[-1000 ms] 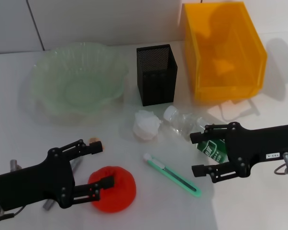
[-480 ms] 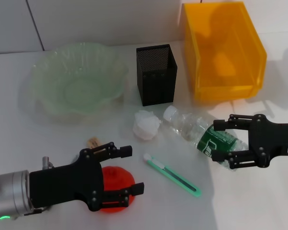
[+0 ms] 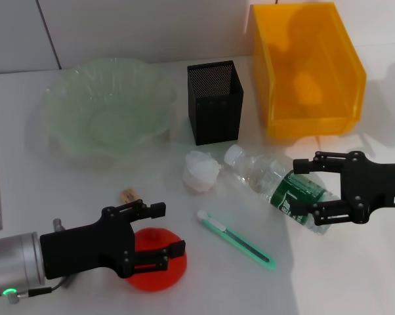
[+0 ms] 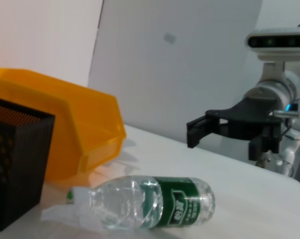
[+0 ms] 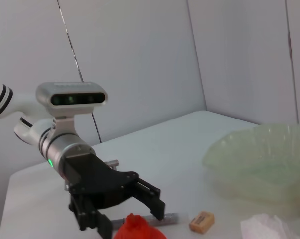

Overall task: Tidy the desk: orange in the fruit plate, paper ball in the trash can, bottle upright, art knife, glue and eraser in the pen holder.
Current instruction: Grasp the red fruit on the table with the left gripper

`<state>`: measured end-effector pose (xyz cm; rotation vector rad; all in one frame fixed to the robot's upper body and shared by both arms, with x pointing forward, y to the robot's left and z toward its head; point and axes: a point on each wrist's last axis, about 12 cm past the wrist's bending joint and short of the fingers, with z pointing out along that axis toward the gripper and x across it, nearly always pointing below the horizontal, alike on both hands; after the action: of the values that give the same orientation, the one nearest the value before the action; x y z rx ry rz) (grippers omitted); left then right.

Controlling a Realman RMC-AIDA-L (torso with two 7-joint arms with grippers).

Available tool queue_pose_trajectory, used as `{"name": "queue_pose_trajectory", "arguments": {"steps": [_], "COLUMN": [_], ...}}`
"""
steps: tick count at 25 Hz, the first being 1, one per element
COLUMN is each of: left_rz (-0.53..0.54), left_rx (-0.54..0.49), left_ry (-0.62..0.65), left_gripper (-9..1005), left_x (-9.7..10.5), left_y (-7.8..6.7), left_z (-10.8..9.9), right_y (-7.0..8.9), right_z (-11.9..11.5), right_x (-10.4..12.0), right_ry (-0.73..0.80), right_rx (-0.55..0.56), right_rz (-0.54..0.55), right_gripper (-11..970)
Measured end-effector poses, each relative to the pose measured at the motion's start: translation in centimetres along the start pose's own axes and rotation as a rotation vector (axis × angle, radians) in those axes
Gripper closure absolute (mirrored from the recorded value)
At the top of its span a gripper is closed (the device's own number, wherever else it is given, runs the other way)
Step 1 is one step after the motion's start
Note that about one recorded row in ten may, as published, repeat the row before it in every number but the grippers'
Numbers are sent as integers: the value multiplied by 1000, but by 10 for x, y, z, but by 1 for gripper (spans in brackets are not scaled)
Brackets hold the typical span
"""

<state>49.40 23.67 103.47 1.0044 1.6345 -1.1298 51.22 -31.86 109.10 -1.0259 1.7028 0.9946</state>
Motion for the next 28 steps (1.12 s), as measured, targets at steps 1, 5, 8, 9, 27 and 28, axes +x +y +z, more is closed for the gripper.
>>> {"name": "queue_pose_trajectory", "arguments": {"steps": [1, 5, 8, 9, 27, 28], "left_rz": [-16, -35, -45, -53, 5, 9], "left_rx": [-27, -62, -68, -71, -45, -48], "left_ry": [21, 35, 34, 33, 28, 24], "left_gripper": [157, 172, 183, 186, 627, 675], "left_x": [2, 6, 9, 11, 24, 23], "left_y": [4, 5, 3, 2, -14, -13], "left_z": [0, -4, -7, -10, -18, -18], "right_y": [0, -2, -3, -3, 1, 1], "right_z": [1, 5, 6, 6, 4, 3], "right_x": [-1, -3, -5, -5, -2, -1], "right_ry": [0, 0, 1, 1, -5, -6], "right_rx": [-4, -12, -14, -14, -18, -16], "right_rz": [-2, -8, -14, -14, -5, -3], "right_gripper": [156, 158, 159, 160, 168, 169]}}
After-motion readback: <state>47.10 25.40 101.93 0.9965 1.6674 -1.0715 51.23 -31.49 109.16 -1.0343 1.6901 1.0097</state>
